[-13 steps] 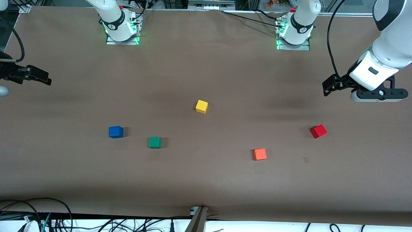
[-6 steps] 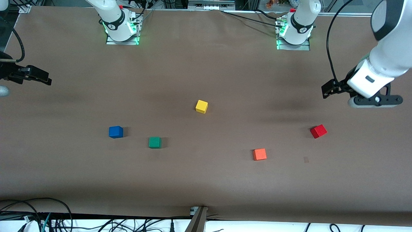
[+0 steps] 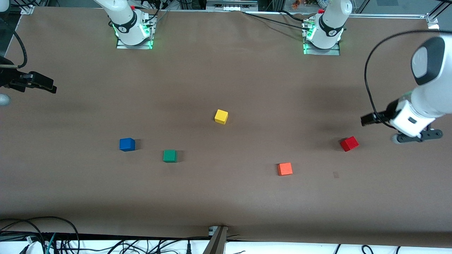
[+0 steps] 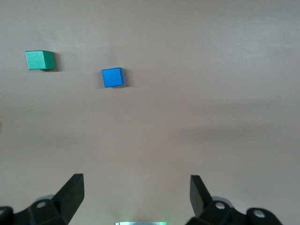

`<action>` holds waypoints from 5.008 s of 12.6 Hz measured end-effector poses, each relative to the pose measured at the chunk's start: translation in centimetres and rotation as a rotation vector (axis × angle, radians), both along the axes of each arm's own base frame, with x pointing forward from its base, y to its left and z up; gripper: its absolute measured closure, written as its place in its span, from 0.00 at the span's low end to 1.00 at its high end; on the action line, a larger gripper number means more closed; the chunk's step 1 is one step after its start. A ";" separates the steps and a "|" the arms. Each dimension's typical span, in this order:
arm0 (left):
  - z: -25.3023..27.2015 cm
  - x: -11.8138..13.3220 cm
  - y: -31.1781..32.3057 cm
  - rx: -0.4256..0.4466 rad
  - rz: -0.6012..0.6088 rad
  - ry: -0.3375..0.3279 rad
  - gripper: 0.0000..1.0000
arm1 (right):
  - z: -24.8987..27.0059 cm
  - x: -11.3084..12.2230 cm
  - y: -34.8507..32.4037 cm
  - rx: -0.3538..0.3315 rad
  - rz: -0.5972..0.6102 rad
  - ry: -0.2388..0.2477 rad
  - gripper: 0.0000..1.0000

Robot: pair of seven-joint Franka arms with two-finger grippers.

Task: Pass red block to right arm, stack on blue
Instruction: 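Lower the left gripper onto the red cube and close on it, then carry the red cube with the left gripper while the right gripper approaches, then close the right gripper on the red cube held by the left gripper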

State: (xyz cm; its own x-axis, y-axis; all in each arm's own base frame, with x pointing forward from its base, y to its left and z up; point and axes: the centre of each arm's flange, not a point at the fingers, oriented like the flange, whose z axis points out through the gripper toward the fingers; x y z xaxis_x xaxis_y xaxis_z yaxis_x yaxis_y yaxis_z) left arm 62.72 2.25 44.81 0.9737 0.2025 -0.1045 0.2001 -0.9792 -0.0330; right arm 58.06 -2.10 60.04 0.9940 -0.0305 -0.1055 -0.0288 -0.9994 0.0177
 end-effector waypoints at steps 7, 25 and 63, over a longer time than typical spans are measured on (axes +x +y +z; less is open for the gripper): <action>-15.2 1.5 2.6 -0.013 0.105 -0.113 0.00 | -0.6 0.3 0.3 0.000 0.005 0.010 0.00; -25.2 -0.8 2.8 0.007 -0.064 -0.078 0.44 | -5.6 2.4 3.2 0.168 0.008 0.093 0.00; -21.2 -5.2 -40.1 -1.236 -1.116 -1.402 0.44 | -32.0 3.1 31.9 1.374 -0.140 0.240 0.00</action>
